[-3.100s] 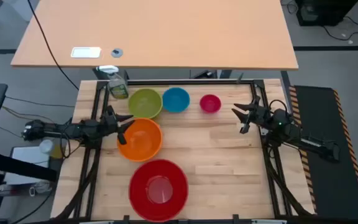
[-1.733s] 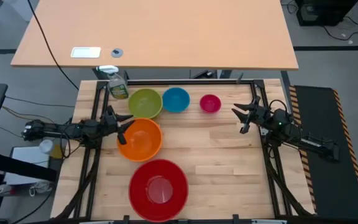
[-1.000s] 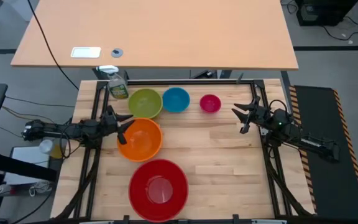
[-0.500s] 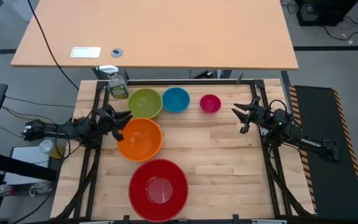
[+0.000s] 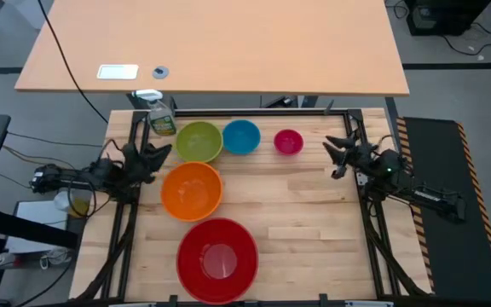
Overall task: Nest bowls inside each other
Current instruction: Stack the orange bowl into the red bowl
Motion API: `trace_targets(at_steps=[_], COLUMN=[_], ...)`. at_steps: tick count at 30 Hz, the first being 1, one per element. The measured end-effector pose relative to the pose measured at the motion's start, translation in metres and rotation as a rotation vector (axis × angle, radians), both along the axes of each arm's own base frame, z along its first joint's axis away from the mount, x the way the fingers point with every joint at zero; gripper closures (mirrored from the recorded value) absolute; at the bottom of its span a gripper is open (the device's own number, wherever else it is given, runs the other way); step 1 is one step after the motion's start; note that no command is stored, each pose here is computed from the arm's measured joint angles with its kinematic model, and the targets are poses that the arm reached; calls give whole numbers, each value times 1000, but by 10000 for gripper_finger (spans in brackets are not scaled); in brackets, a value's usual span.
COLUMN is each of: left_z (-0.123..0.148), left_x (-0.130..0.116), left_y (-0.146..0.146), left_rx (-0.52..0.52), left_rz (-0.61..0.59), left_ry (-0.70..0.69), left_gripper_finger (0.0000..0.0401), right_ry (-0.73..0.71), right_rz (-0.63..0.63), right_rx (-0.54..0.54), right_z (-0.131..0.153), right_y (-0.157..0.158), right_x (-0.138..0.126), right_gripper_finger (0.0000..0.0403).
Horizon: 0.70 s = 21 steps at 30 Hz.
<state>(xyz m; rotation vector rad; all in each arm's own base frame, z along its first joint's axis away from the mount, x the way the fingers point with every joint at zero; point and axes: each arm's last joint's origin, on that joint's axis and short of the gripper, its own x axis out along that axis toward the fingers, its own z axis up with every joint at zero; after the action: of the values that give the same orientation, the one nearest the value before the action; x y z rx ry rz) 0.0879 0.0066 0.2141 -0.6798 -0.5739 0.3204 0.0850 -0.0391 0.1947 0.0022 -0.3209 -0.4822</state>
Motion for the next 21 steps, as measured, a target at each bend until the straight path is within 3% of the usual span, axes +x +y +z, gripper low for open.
trace_targets(at_steps=[3, 6, 11, 21], left_z=[6, 12, 19, 19], left_x=[-4, -8, -14, -16], left_y=[0, 1, 3, 5], left_rx=[-53, -53, -67, -114], left_rz=[-24, -21, 33, 93], left_ry=[-107, -181, -262, -275], left_gripper_finger=[287, 287, 287, 287], right_ry=[-239, -326, -160, 12], right_rz=[7, 29, 282, 287], right_rx=[180, 325, 341, 415], right_z=[11, 11, 19, 65], right_y=[-1, -3, 1, -16], right_x=[-5, -4, 10, 64], right_gripper_finger=[277, 277, 277, 277])
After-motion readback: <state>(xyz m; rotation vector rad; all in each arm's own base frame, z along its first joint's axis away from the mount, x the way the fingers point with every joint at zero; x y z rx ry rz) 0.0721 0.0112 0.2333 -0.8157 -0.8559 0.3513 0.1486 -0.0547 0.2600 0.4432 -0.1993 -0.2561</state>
